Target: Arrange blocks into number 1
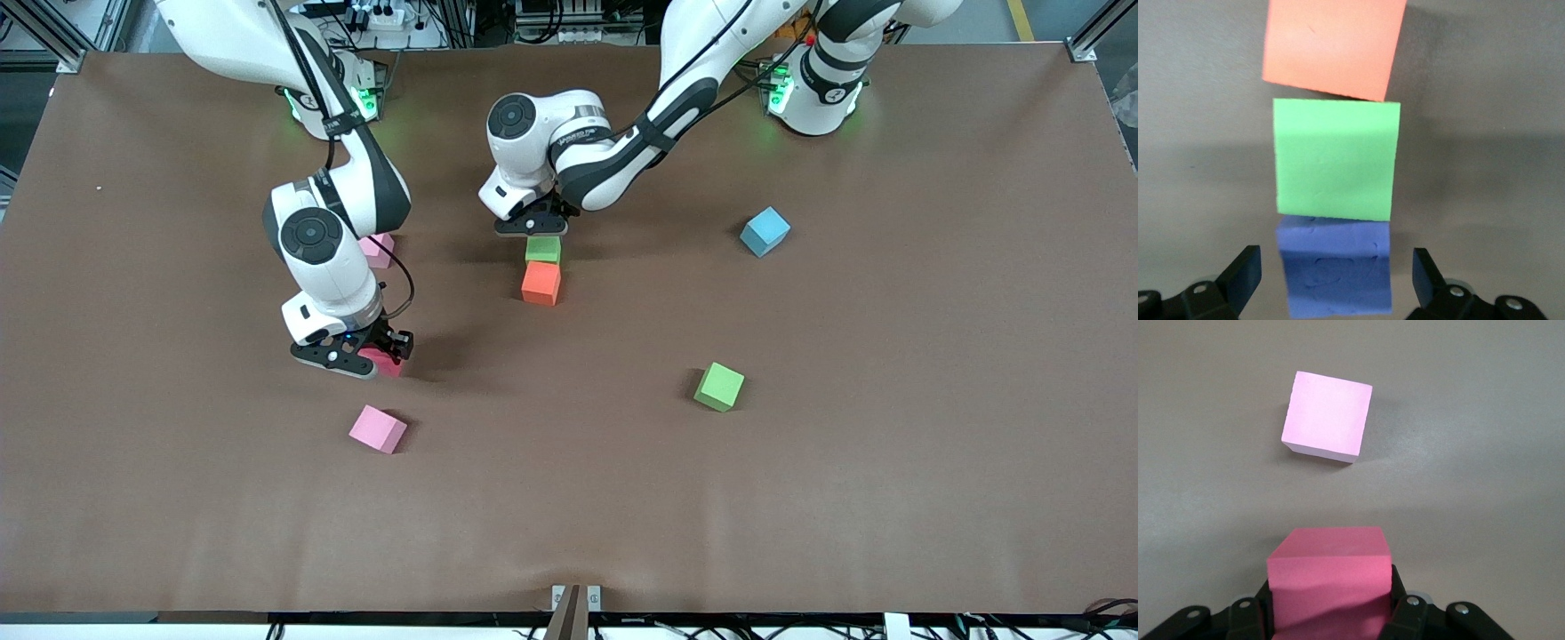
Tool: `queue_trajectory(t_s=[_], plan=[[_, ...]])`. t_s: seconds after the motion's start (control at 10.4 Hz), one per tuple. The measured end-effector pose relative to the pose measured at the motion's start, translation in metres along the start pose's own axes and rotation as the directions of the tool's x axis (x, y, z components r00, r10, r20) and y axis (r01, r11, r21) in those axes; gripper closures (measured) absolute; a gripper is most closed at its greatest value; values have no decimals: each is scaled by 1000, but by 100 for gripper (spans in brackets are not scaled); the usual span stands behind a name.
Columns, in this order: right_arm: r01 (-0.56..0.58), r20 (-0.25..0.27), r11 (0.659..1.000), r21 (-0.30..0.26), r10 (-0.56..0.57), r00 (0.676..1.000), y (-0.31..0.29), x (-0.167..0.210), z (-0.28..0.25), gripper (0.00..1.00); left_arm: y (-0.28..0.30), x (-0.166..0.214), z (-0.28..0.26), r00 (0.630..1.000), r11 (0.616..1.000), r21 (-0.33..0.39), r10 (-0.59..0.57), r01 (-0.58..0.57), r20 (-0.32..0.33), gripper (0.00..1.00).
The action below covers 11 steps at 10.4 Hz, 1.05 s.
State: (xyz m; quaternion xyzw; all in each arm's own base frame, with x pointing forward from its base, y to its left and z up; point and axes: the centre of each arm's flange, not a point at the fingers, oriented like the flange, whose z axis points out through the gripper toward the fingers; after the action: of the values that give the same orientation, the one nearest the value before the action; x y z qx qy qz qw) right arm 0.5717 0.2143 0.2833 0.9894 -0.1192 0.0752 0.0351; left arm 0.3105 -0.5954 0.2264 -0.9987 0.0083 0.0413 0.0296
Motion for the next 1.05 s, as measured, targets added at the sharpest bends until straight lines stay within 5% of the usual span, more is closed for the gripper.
queue_trajectory(t_s=[0.48,0.67,1.05], plan=[[16,-20,1000,22,-16,1000,-13,-4,1,37,-32,37,-93,992,995,-19,-104,103,-71,0],[8,-20,999,49,-7,1000,-41,-10,3,37,-83,102,-114,969,972,-41,-234,231,-78,0],[87,-70,994,70,-82,994,-115,-17,8,37,-233,233,-114,864,865,-52,-501,498,-50,0]])
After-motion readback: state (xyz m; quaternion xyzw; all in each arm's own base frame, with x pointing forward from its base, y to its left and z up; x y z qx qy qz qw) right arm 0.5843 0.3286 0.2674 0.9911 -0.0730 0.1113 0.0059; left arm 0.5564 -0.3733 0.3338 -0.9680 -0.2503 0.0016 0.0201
